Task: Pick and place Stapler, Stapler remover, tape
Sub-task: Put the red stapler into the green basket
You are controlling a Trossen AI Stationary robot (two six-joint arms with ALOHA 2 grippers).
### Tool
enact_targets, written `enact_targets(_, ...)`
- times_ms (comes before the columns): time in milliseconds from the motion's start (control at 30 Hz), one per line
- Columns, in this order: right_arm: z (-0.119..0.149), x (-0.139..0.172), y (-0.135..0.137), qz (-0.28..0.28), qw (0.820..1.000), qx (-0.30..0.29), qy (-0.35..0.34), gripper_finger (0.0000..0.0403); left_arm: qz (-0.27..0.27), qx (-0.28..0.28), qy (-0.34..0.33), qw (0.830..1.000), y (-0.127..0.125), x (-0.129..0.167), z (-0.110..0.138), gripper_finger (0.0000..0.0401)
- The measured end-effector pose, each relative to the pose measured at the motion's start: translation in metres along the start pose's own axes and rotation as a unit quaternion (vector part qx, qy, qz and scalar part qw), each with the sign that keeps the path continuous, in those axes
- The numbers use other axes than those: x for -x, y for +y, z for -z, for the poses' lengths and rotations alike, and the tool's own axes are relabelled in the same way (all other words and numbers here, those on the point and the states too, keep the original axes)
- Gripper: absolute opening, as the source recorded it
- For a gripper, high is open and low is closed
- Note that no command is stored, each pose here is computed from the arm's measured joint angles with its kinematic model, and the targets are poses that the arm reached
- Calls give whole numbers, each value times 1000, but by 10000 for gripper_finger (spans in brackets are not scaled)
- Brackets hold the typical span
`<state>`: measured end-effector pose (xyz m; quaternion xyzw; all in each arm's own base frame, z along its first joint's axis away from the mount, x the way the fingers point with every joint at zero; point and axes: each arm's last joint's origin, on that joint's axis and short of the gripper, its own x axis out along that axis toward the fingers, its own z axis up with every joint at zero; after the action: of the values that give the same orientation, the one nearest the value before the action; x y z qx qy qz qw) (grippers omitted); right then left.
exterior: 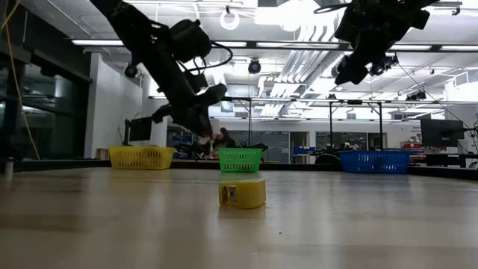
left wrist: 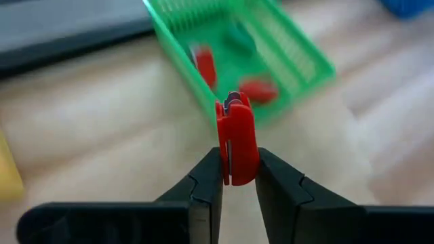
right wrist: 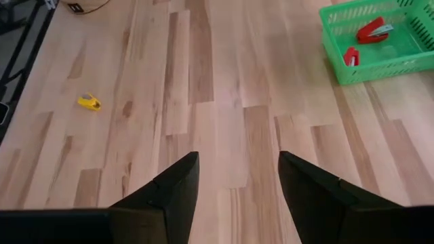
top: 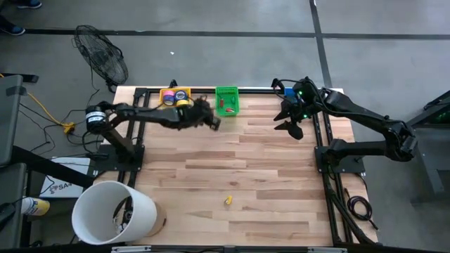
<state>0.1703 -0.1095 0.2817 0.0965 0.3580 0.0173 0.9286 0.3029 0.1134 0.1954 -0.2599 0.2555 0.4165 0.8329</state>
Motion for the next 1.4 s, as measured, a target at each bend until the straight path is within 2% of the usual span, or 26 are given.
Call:
enact_targets(267, 0, 0, -1, 17, 1000, -4, 5, 193, 12, 63, -78, 995, 25, -15, -35, 57)
enact_targets(467, -2, 0, -2, 21, 1000, 1, -6, 193, 31, 88, -95, 991, 24, -32, -39, 55)
enact_targets(667, -4, 0, -4, 45, 999, -6, -10, 193, 39, 82, -75, 993, 11, -58, -47, 55)
enact_targets(867, -3, 0, -4, 51, 998, -24, -4, 193, -20, 89, -16, 996, 2, -74, -56, 55)
enact_targets(967, -2, 0, -4, 50, 998, -30, -2, 193, -25, 95, -2, 995, -4, -75, -66, 56)
enact_targets(1233, -1, 0, -3, 49, 998, -34, 3, 193, -10, 102, -2, 995, -12, -71, -81, 115)
enact_targets(1400, -1, 0, -3, 48, 998, -34, 4, 193, 0, 102, 6, 995, -13, -71, -80, 128)
